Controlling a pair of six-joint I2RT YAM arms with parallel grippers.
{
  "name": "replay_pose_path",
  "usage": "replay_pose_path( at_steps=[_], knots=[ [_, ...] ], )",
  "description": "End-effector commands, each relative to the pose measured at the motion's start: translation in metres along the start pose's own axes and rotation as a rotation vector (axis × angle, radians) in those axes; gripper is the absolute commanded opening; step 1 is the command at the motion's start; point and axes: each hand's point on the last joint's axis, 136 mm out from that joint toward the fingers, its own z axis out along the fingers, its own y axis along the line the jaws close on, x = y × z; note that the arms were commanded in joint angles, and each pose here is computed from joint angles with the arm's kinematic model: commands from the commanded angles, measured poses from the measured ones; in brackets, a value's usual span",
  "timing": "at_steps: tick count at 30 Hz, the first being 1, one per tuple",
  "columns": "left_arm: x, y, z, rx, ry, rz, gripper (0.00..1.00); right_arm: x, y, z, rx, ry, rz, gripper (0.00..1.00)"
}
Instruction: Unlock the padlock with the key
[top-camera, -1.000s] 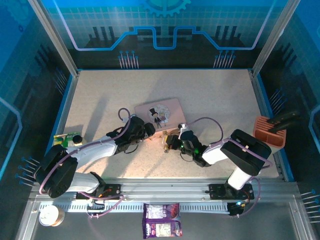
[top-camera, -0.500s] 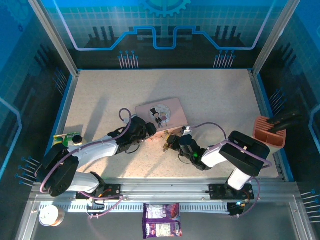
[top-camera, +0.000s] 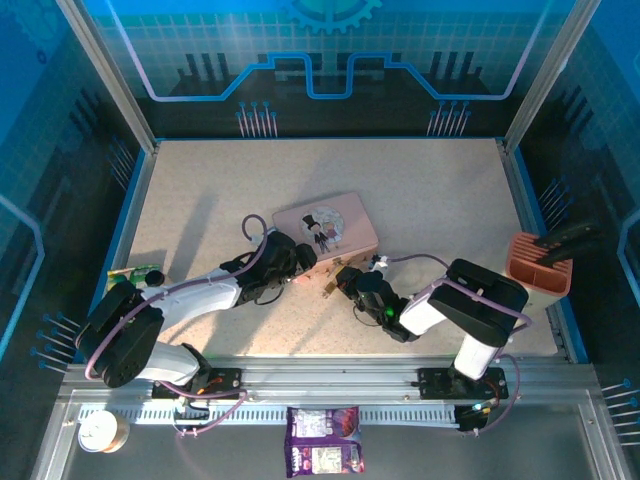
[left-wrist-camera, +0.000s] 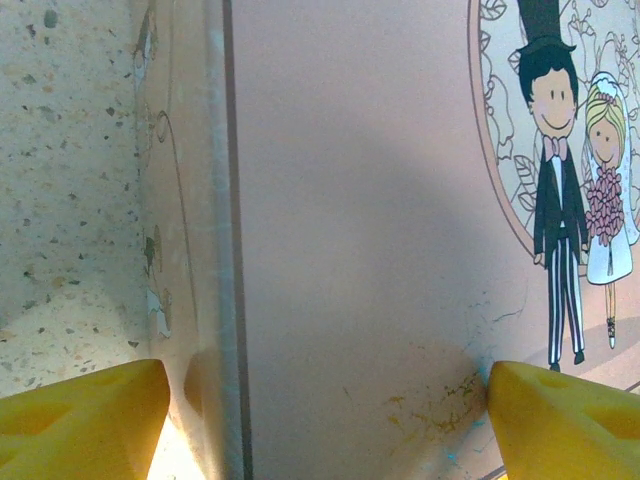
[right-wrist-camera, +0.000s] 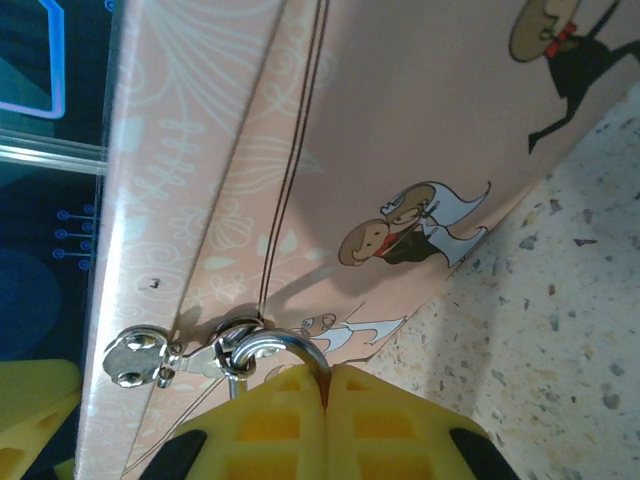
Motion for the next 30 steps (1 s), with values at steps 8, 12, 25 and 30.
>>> replay_pose_path(
  at_steps=[8, 12, 25, 30],
  knots=[
    [0.010, 0.013, 0.005, -0.069, 0.035, 0.005, 0.84, -0.026, 0.016, -0.001, -0.061, -0.147, 0.167, 0.00],
    [0.009, 0.012, 0.006, -0.071, 0.034, 0.003, 0.84, -0.029, 0.018, 0.000, -0.063, -0.155, 0.201, 0.00],
    [0.007, 0.011, 0.008, -0.073, 0.029, -0.002, 0.84, -0.042, 0.018, -0.006, -0.080, -0.223, 0.250, 0.00],
    [0.007, 0.011, 0.010, -0.081, 0.028, 0.001, 0.84, -0.044, 0.015, -0.006, -0.080, -0.234, 0.271, 0.00]
  ],
)
